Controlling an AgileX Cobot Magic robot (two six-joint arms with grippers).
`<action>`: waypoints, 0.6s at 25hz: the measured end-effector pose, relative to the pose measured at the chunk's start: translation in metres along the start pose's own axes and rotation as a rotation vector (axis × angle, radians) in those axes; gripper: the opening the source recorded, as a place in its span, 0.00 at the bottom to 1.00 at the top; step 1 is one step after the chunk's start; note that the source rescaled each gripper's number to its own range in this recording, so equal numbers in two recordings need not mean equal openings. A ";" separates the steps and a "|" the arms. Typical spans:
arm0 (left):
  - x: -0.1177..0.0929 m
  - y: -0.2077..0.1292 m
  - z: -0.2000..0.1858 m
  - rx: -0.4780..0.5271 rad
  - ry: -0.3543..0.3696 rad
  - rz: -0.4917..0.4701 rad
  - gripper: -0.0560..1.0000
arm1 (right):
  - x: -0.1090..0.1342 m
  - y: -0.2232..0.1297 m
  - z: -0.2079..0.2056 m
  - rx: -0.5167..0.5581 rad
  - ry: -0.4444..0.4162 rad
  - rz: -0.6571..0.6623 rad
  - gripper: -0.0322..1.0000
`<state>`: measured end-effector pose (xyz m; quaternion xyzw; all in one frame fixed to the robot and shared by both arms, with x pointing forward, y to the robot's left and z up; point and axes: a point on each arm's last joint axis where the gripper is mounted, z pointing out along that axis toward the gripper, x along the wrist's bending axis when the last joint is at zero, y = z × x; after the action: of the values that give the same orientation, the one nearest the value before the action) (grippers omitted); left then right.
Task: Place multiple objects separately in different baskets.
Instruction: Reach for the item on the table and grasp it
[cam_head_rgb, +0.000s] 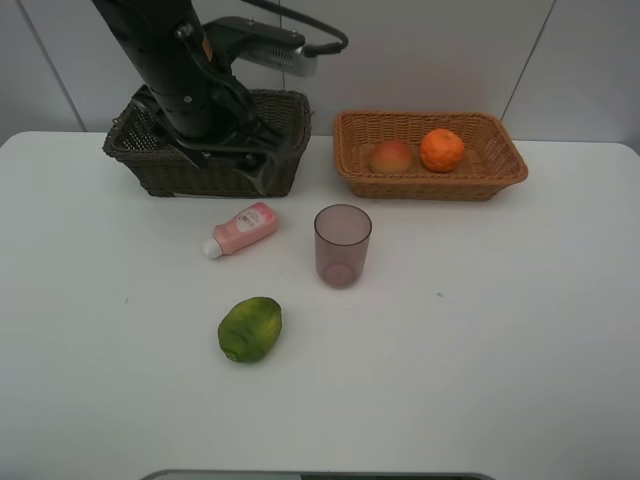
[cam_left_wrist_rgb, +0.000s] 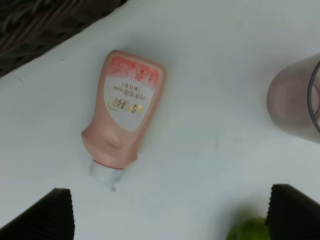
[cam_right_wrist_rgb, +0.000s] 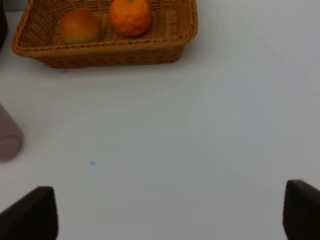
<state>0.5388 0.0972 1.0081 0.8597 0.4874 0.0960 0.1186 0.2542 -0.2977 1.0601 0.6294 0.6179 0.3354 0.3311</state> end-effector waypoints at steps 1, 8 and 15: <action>0.000 -0.002 0.004 0.010 0.000 0.001 0.99 | 0.000 0.000 0.000 0.000 0.000 0.000 1.00; -0.002 -0.005 0.027 0.062 0.001 0.005 0.99 | 0.000 0.000 0.000 0.000 0.000 0.000 1.00; -0.004 -0.004 0.036 0.053 -0.016 -0.009 0.99 | 0.000 0.000 0.000 0.000 0.000 0.000 1.00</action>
<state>0.5434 0.0917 0.9728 0.8612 0.4926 0.0754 0.1000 0.2542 -0.2977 1.0601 0.6294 0.6179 0.3354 0.3311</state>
